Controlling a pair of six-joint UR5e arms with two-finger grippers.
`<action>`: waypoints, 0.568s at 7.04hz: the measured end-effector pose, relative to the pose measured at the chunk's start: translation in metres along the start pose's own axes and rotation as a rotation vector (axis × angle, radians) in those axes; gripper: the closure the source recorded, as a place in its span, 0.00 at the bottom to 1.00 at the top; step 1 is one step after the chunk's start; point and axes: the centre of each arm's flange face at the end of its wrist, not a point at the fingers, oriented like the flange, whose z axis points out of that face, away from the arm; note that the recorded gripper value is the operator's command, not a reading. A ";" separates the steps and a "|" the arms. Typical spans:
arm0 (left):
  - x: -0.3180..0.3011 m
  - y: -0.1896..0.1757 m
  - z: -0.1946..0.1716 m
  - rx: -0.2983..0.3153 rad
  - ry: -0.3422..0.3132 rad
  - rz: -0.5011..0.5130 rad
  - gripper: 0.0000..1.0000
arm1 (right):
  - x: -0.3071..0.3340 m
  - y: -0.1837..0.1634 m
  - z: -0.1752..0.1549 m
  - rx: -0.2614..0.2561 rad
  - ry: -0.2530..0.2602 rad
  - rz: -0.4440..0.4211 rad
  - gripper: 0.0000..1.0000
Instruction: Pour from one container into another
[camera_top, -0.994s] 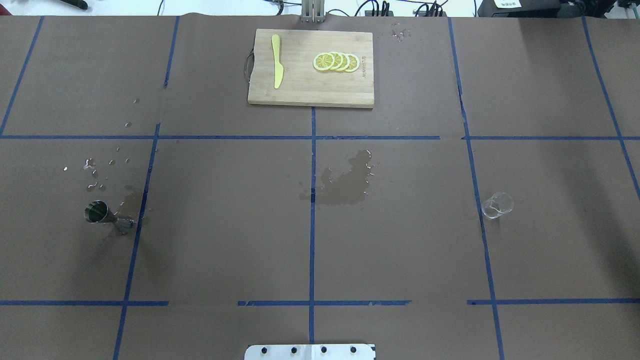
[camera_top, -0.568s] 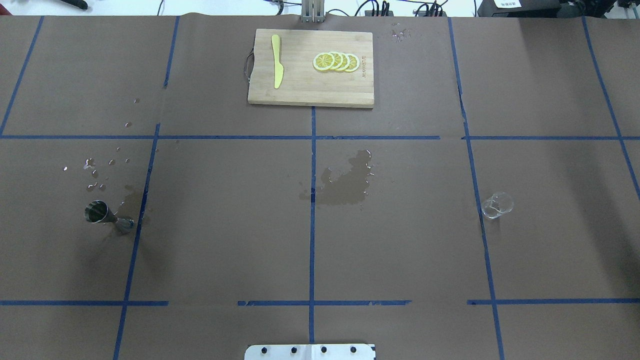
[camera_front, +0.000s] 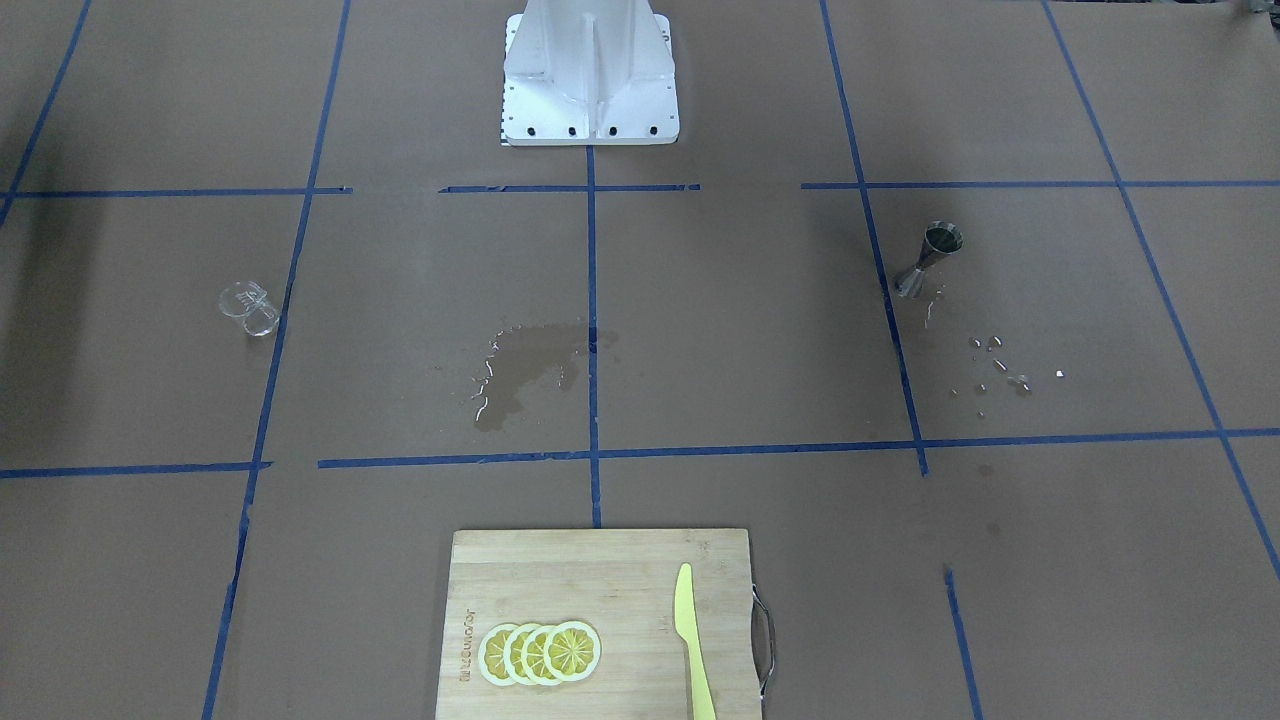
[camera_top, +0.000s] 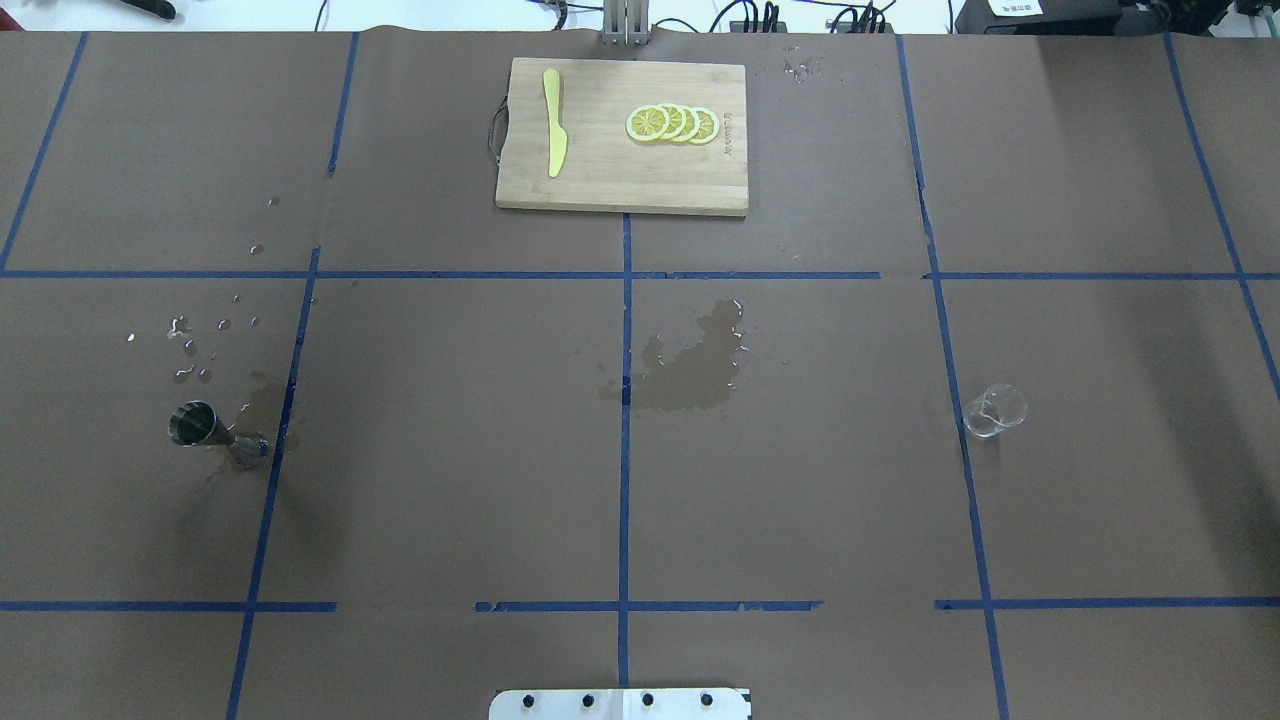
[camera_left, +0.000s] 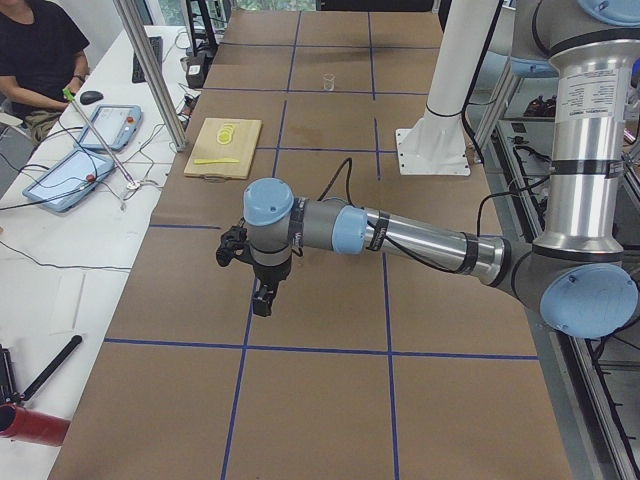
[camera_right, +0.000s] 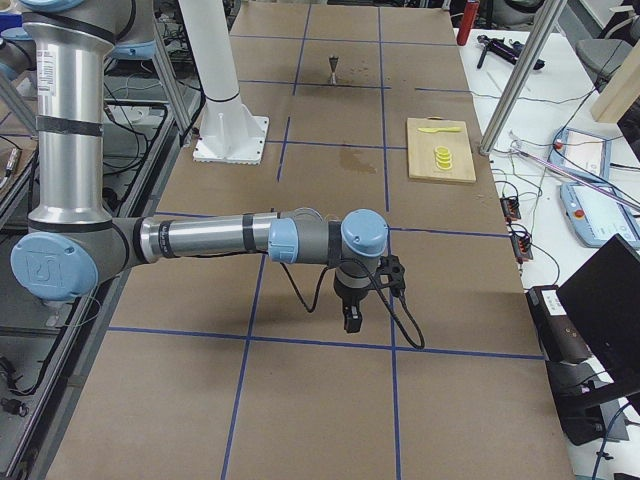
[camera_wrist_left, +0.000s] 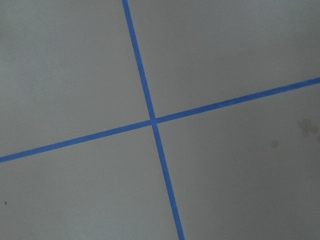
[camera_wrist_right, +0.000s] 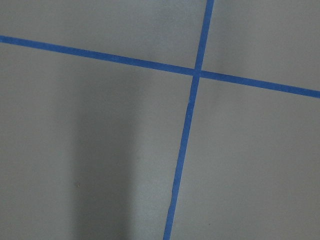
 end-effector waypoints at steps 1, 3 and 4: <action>0.005 -0.008 -0.005 0.013 0.011 0.008 0.00 | -0.005 -0.002 -0.005 0.011 0.001 -0.011 0.00; 0.014 -0.024 -0.018 0.041 0.012 0.033 0.00 | -0.018 -0.004 -0.019 0.039 -0.002 -0.037 0.00; 0.016 -0.028 -0.021 0.047 0.012 0.040 0.00 | -0.022 -0.005 -0.024 0.049 -0.004 -0.045 0.00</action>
